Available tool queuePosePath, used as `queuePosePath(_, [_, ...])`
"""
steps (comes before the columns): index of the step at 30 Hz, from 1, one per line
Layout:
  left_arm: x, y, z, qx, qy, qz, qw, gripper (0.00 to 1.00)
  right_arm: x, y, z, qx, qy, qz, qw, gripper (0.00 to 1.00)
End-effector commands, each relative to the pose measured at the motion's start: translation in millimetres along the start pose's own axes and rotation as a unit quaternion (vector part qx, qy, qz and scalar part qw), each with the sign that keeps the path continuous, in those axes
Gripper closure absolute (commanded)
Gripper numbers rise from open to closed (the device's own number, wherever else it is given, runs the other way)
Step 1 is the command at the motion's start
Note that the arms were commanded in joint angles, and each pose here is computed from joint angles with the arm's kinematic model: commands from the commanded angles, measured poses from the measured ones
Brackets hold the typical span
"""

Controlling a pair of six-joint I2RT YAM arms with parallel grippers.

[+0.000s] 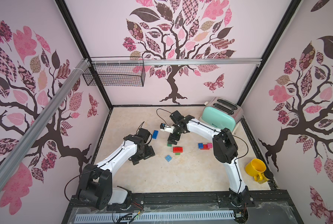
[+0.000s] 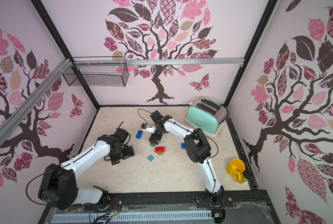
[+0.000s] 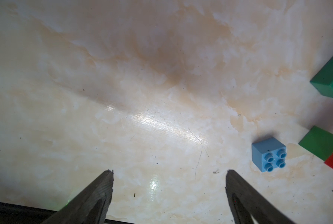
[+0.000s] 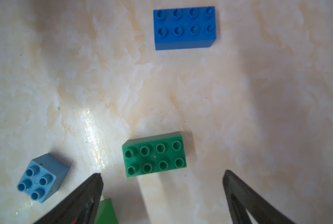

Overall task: Assemble a carrot with lego
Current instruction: Pick up the lego brick from the center of the board.

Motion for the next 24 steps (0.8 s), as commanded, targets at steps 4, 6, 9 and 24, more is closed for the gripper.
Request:
queuePosePath(4, [-3.3, 1.2, 0.5, 0.001, -0.004, -0.008, 1.0, 0.07, 18.1, 5.1, 1.4, -0.006, 0.037, -0.003, 0.999, 0.06])
queuePosePath(6, [-4.0, 1.4, 0.7, 0.0, -0.006, -0.009, 1.0, 0.07, 22.1, 5.1, 0.2, -0.006, 0.045, -0.008, 0.999, 0.07])
queuePosePath(9, [-3.2, 1.3, 0.6, 0.001, -0.004, -0.008, 1.0, 0.07, 24.1, 4.2, -1.8, -0.004, 0.051, -0.013, 0.999, 0.08])
queuePosePath(24, [0.2, -0.9, 4.1, 0.002, 0.0, -0.005, 1.0, 0.07, 22.1, 1.4, 2.2, -0.001, 0.049, -0.023, 0.999, 0.26])
Point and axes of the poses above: each gripper's point midway between its finger pads, its own x axis out along the fingers, its own y axis along the line the jaws close on, z = x × y, the point moved 8 cm from there along -x, back along the fingers, and after that the axes turned 5 degrees about -x, right-handed, at the moved point
